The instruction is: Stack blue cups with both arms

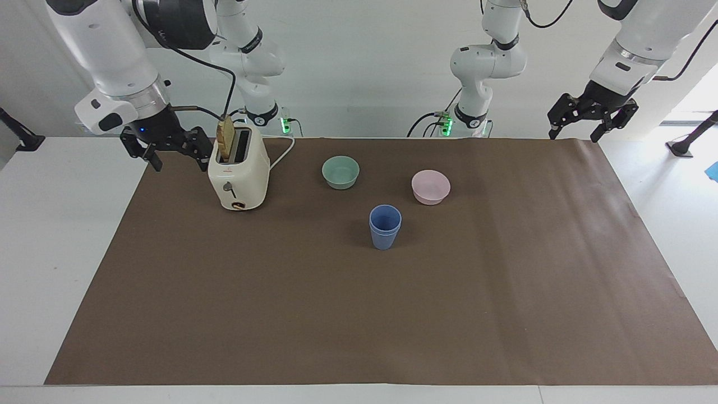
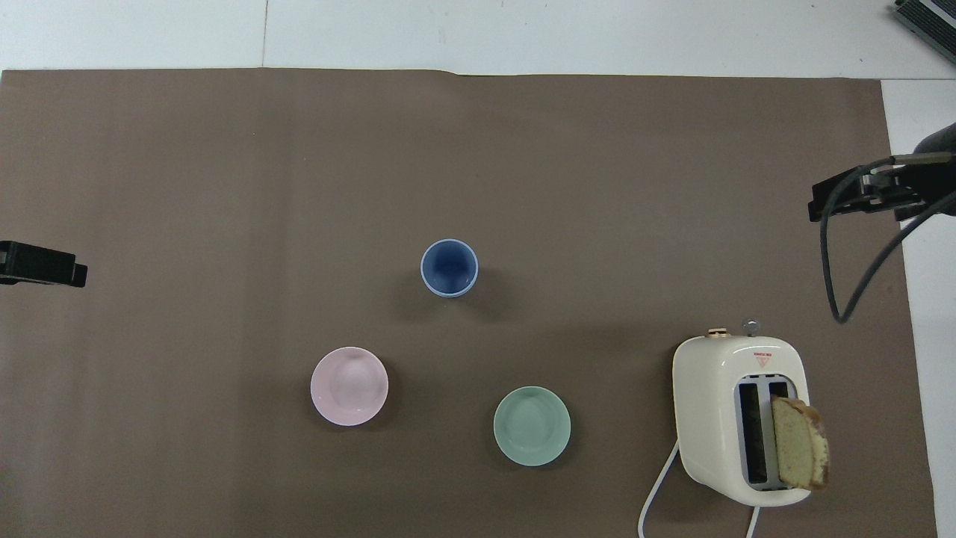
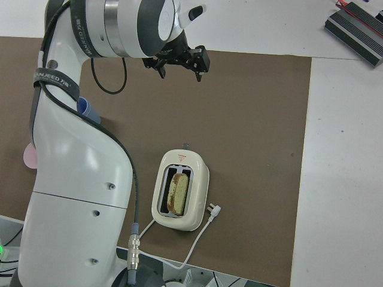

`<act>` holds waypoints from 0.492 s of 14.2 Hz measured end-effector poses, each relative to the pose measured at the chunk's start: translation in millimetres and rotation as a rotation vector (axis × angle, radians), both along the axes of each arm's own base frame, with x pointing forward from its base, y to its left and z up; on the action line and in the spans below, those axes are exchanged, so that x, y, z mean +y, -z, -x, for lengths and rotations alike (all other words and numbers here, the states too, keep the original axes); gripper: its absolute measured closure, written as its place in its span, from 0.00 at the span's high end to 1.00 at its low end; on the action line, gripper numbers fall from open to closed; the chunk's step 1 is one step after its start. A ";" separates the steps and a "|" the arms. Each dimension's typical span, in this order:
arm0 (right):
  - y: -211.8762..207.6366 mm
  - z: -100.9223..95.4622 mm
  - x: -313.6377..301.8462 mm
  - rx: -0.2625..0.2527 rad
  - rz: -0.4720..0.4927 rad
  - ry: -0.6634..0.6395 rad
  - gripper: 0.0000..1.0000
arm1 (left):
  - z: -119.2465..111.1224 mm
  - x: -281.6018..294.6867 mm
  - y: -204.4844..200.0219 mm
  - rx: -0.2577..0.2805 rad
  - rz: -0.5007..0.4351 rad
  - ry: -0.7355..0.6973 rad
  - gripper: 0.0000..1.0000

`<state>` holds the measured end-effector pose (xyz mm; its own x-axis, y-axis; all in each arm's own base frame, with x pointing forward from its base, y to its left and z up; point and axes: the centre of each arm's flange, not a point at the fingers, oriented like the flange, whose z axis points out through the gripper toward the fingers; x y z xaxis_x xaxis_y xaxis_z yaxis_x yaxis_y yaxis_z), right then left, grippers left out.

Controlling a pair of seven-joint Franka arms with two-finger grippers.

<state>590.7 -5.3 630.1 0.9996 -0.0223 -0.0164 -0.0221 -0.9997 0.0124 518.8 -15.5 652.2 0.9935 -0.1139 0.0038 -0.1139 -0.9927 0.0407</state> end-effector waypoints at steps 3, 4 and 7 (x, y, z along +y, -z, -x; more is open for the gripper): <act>-9.0 7.1 5.1 -0.004 -0.001 0.010 1.00 | 0.0 0.0 0.0 0.000 0.000 0.000 1.00; -9.6 8.9 6.9 -0.003 -0.002 0.023 1.00 | 0.0 0.0 0.0 0.000 0.000 0.000 1.00; -8.9 11.0 10.6 0.001 -0.001 0.031 1.00 | 0.0 0.0 0.0 0.000 0.000 0.000 1.00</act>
<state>579.7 5.3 639.0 0.9984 -0.0532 -0.0169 -0.0530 -0.9985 0.0111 518.8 -15.5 652.2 0.9935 -0.1138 0.0038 -0.1139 -0.9927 0.0407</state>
